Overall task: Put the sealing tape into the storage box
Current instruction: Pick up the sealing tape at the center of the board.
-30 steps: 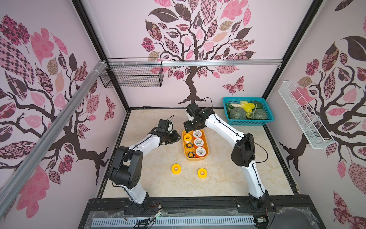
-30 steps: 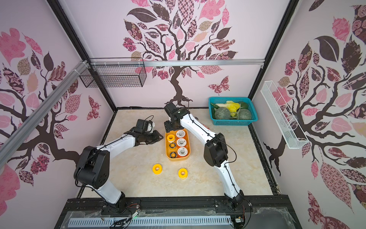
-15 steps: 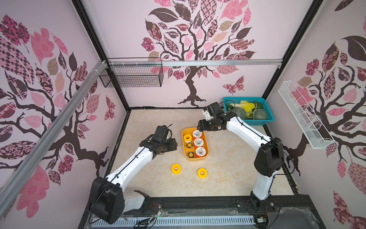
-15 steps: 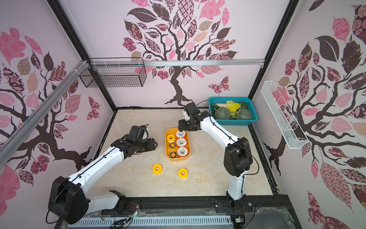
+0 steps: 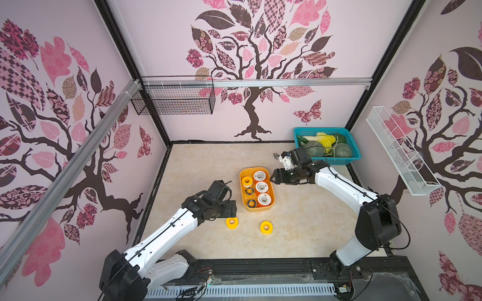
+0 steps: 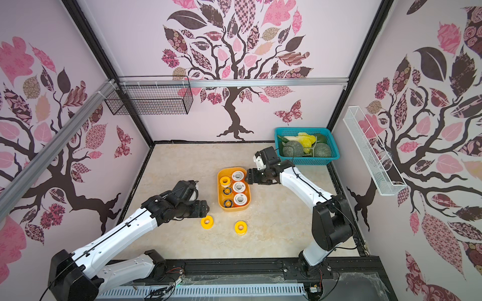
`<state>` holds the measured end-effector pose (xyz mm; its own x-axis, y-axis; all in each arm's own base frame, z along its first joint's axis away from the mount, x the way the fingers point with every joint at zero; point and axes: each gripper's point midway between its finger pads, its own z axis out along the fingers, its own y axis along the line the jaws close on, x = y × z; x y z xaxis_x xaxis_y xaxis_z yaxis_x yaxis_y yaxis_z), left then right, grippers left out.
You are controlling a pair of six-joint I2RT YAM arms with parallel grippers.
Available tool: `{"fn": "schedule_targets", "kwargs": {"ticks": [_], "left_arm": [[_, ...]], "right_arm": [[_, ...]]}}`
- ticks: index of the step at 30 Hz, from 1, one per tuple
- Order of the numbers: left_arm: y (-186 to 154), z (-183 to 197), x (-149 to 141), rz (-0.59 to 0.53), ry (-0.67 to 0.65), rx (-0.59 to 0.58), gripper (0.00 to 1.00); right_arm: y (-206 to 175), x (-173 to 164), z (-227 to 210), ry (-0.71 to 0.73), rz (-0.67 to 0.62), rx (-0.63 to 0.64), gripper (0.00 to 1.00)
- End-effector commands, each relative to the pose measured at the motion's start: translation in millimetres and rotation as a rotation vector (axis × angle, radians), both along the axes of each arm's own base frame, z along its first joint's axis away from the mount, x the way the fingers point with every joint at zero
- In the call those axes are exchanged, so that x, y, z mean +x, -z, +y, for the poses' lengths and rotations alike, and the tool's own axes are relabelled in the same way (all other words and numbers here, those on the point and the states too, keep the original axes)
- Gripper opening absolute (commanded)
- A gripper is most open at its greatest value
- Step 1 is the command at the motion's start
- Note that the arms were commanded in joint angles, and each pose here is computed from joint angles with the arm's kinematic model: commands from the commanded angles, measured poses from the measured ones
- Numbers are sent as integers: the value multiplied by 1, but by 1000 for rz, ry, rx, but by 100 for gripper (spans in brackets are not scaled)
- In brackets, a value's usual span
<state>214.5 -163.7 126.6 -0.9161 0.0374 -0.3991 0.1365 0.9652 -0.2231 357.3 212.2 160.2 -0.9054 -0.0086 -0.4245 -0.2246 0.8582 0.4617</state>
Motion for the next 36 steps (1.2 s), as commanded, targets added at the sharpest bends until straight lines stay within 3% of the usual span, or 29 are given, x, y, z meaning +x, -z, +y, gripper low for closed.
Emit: {"fn": "schedule_targets", "kwargs": {"ticks": [1,7,15,21,36], "left_arm": [[7,4,1,-14,-12,115,88],[29,-4,-5,33,61,200,91],[53,-25,-10,84,170,150,88],[68,-15,-6,114,125,230,87],[90,-15,-7,162,108,259,86]], "right_arm": [[-18,3,-3,5,-47,60,76],[-6,-2,-12,19,-12,44,76],[5,-5,-7,3,40,68,75],[10,-7,-6,-3,65,72,75],[12,-5,-3,-9,77,75,75]]}}
